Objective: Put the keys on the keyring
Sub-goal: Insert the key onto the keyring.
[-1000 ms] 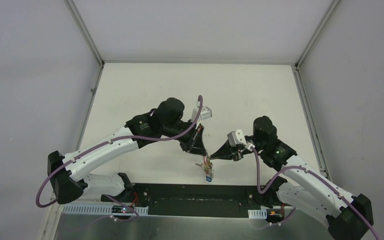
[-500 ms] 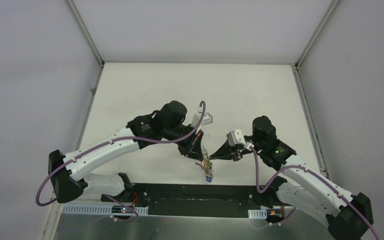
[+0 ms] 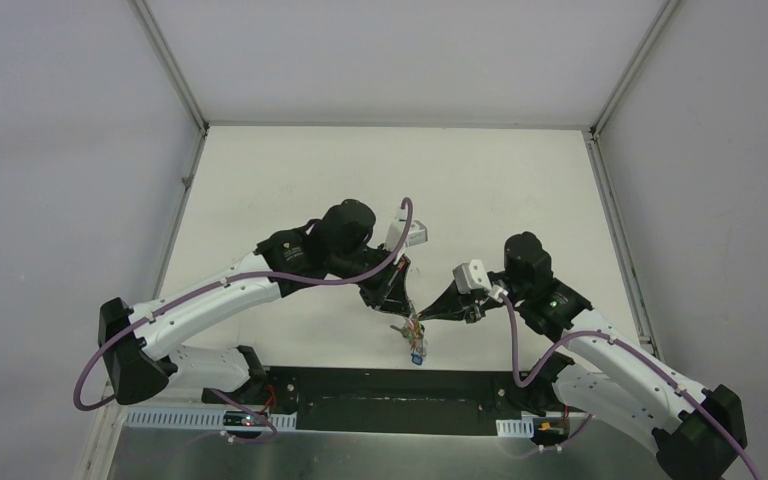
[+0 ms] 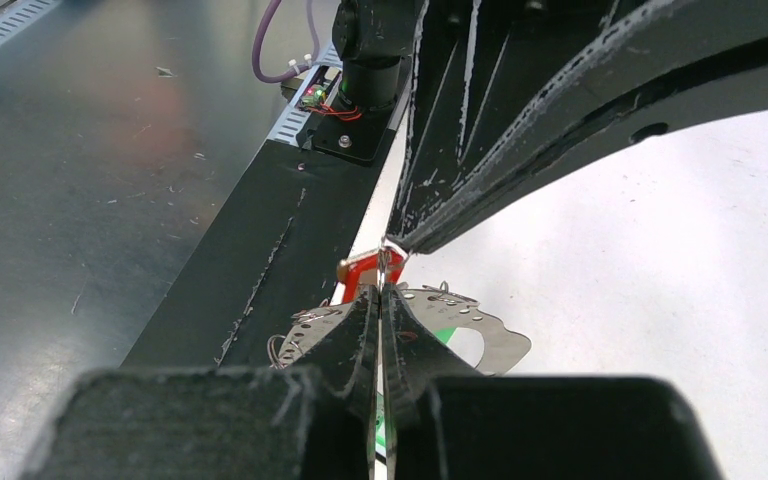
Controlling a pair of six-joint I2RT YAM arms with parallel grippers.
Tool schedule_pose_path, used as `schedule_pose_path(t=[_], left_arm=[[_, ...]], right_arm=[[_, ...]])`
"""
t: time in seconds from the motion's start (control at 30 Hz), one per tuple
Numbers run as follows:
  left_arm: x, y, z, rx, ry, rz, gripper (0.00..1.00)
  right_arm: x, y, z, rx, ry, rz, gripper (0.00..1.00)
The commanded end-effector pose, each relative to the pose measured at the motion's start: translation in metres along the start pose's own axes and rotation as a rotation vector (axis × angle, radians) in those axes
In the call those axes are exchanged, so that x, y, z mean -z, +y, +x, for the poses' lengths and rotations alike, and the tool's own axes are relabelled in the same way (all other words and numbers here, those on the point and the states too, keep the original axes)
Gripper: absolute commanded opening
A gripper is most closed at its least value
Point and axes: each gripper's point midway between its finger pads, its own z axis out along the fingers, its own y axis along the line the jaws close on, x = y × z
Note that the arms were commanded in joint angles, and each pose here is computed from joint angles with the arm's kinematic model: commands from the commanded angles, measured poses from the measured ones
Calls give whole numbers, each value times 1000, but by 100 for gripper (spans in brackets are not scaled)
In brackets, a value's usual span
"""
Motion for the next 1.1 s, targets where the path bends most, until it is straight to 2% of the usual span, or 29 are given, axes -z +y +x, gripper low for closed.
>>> schedule_pose_path(t=[0.0,0.57,1.07], left_arm=[[-2,-16,-21,-40,-58,43,0],[8,-25,-21,-59,-85,66,0],[3,-29,-11,39,-3,95,0]], right_arm=[[-1,-2,-20,95,-39,-22,0],[-2,-2,-17,87,-31,-18,0],[-3,-3,-17,83,-27,-14,0]])
